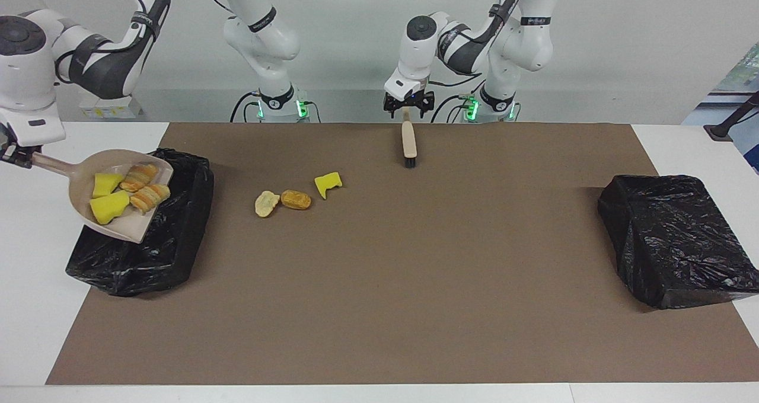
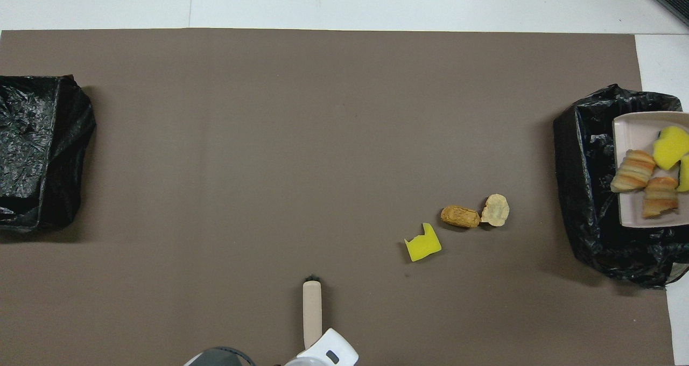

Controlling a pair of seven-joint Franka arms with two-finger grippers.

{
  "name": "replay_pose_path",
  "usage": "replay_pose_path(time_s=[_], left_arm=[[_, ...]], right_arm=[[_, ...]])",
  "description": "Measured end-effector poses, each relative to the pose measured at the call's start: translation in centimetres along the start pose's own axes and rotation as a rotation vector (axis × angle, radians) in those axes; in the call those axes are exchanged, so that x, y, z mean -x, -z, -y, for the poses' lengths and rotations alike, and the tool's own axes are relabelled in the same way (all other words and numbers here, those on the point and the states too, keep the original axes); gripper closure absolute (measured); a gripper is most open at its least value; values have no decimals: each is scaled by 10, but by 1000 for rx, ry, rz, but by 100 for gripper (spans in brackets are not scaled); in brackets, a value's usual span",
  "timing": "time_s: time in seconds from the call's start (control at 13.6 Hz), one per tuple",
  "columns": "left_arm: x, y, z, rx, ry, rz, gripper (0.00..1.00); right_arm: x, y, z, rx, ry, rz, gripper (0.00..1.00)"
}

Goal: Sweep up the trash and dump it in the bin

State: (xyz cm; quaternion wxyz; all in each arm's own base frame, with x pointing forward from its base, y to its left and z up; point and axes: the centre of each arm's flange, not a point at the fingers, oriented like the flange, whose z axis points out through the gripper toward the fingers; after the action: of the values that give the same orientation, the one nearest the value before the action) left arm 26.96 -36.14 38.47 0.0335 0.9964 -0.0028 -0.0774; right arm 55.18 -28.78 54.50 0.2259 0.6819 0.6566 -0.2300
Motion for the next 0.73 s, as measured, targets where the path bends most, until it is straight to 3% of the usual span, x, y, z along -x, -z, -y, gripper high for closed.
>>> replay_pose_path(time_s=[0.22,0.44,0.73], left_arm=[[-85,21,27,31,14,-39,0],[-157,22,86,-6,-21,-69,0],[-215,35,178,-66,-86,-105,0]], right_arm=[[-7,9,-5,-10,57,76,68],[-24,36,-12,-16,87,157,68],[-9,53,-3,-5,63,180,68]])
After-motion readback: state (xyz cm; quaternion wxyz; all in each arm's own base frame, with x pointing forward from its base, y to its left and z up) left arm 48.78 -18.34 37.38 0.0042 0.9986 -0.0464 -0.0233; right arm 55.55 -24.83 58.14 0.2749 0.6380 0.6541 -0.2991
